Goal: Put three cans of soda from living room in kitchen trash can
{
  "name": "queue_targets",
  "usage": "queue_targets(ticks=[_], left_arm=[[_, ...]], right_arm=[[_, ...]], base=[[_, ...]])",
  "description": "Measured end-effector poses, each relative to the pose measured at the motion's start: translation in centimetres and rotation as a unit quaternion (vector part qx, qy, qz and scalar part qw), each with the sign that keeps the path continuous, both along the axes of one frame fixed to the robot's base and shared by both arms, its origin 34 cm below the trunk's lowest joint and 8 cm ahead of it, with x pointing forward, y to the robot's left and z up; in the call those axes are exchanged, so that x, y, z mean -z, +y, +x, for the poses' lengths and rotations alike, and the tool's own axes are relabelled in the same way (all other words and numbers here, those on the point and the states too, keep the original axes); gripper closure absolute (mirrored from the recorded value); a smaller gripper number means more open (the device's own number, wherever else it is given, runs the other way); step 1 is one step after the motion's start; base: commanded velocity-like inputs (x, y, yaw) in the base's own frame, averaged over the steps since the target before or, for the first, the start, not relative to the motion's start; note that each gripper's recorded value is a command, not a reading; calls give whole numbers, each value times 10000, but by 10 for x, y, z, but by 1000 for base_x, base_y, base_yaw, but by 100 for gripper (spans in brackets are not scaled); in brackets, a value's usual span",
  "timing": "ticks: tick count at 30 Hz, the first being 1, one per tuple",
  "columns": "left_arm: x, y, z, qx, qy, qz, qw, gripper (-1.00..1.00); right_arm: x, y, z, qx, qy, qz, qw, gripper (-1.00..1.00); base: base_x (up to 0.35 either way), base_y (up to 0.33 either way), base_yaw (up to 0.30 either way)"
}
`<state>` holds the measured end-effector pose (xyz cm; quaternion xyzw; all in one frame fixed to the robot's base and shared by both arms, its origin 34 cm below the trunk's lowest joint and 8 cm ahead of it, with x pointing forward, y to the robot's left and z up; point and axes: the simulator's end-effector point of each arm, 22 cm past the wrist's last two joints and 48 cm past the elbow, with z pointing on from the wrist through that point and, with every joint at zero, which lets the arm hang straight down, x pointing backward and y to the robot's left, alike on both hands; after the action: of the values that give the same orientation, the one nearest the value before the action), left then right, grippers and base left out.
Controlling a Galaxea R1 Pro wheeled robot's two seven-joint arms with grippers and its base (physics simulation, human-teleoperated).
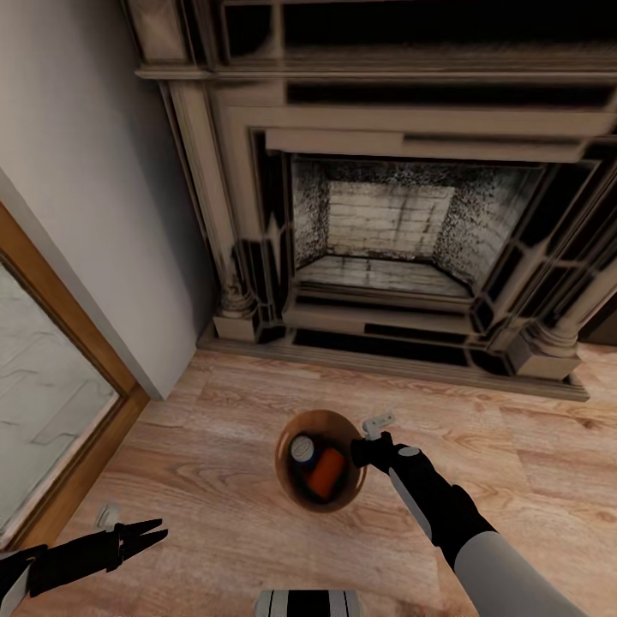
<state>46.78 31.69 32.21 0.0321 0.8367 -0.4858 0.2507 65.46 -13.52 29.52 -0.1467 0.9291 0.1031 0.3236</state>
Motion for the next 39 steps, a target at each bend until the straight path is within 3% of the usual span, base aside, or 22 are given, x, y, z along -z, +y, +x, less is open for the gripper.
queue_targets(ticks=[25,39], left_arm=[[23,0,-11,1,289,-2,9996,-100],[23,0,-11,-1,291,-2,9996,-100]], right_arm=[[34,0,-13,-2,289,-3,9996,100],[34,0,-13,-1,287,-2,9996,100]], base=[[0,0,0],[0,0,0]])
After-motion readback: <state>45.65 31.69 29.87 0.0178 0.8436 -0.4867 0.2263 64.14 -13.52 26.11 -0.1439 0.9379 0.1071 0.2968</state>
